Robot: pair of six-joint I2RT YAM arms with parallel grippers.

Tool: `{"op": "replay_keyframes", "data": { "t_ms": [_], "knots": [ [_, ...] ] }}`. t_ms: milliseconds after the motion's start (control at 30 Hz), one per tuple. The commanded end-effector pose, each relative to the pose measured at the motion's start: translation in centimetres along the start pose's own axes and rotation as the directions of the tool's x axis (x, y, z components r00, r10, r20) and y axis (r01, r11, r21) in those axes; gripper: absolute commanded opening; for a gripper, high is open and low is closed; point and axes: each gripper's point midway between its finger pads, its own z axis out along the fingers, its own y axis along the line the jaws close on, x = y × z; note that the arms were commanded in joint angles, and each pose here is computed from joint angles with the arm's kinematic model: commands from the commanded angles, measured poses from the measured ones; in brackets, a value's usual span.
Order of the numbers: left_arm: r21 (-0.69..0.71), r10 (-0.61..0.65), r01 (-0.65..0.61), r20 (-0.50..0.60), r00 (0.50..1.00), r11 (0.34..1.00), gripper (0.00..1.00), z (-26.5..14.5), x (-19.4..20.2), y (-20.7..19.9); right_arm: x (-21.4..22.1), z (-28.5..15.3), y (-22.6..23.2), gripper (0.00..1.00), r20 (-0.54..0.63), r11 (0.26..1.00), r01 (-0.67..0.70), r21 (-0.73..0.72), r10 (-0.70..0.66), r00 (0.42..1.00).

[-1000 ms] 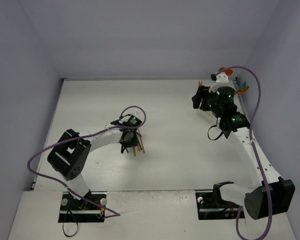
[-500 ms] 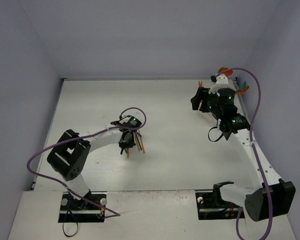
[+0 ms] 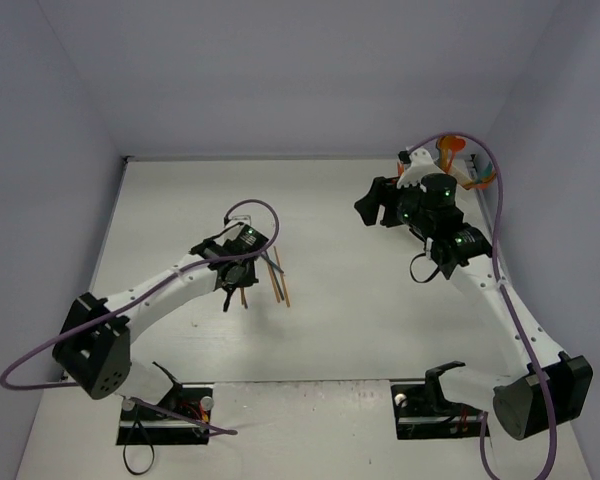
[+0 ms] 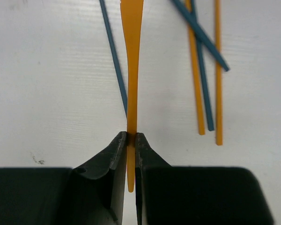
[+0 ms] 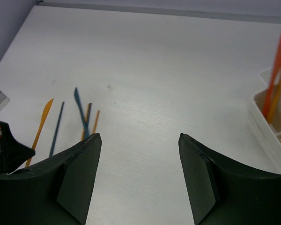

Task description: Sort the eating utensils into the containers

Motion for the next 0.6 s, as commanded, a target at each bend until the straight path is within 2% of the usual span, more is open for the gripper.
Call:
{"op": "replay_keyframes", "data": {
  "t_ms": [0,133,233,400,567],
  "knots": [
    [0.193,-0.008,-0.043,0.255,0.967,0.980,0.00,-5.6,-6.0,-2.3,-3.4,0.0,6.2,0.65,0.050,0.970,0.000,-0.243,0.013,0.999],
    [0.389,0.016,-0.209,0.444,0.896,0.897,0.00,-10.2,-8.6,-5.2,-4.0,0.4,9.8,0.66,0.019,0.936,-0.025,-0.351,0.034,0.999],
    [0.453,0.029,-0.326,0.548,0.836,0.830,0.00,-13.2,-9.7,-6.8,-4.4,0.5,13.2,0.68,-0.005,0.894,-0.024,-0.447,0.025,1.000],
    [0.480,0.043,-0.433,0.631,0.775,0.763,0.00,-16.2,-10.6,-8.3,-3.4,0.9,17.9,0.68,-0.051,0.835,-0.022,-0.549,-0.007,0.999],
    [0.497,0.038,-0.475,0.661,0.750,0.726,0.00,-17.8,-10.8,-9.3,-3.3,2.3,18.8,0.66,-0.052,0.846,-0.026,-0.532,-0.002,0.999]
  ]
}}
